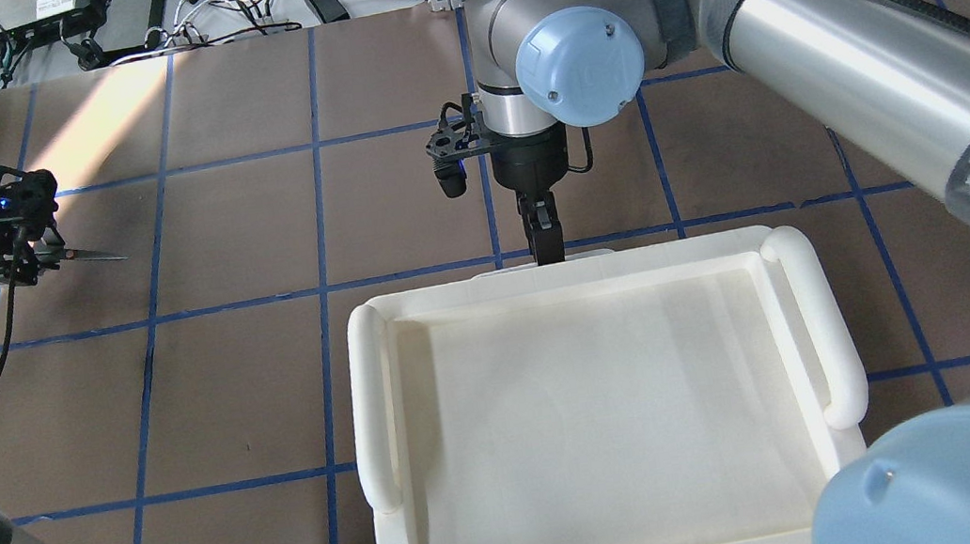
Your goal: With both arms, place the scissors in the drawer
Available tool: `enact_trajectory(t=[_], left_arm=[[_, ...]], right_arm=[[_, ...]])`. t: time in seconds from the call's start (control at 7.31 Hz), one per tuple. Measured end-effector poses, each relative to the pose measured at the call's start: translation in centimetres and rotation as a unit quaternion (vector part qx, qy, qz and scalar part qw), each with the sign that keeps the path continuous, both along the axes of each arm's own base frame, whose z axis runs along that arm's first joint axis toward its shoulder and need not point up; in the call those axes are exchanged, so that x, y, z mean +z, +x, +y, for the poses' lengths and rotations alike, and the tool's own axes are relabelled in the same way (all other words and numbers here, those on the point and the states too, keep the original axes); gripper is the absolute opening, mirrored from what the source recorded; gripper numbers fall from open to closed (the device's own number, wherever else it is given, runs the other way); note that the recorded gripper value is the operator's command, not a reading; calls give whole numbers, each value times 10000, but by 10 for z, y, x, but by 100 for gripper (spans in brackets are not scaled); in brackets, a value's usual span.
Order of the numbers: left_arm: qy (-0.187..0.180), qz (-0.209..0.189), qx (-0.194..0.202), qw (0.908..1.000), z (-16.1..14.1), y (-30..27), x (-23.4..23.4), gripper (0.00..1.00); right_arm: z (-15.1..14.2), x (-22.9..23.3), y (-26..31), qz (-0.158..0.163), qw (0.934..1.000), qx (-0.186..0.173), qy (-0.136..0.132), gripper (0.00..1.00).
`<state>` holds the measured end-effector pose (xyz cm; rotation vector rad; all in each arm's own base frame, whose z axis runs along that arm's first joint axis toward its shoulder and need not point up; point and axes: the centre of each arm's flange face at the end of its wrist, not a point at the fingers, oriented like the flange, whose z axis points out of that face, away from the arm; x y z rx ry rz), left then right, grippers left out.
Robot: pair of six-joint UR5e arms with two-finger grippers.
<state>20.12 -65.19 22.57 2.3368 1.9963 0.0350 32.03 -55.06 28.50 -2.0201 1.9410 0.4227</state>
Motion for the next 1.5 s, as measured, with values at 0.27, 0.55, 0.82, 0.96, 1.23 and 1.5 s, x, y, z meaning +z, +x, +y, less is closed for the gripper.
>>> enact_trajectory(t=[0.27, 0.55, 0.82, 0.96, 1.23, 1.5], left_arm=[[-78, -52, -102, 9999, 0, -29, 33, 0], [-149, -83, -151, 9997, 2, -48, 58, 0], [-141, -78, -181, 9997, 6, -57, 72, 0], [-124, -63, -190, 9997, 8, -59, 77, 0], [-106, -46, -197, 9997, 10, -62, 81, 0], [-118, -46, -200, 9997, 11, -62, 84, 0]], right_arm=[[-21, -2, 4, 35, 9999, 25, -113, 57], [-31, -1, 6, 31, 9998, 24, -179, 56], [-41, 1, 7, 6, 9997, 14, -250, 55], [-46, 2, 7, -9, 9996, 8, -291, 55], [-55, 4, 6, -56, 9992, 14, -406, 54], [-66, 5, 7, -97, 9987, 35, -495, 54]])
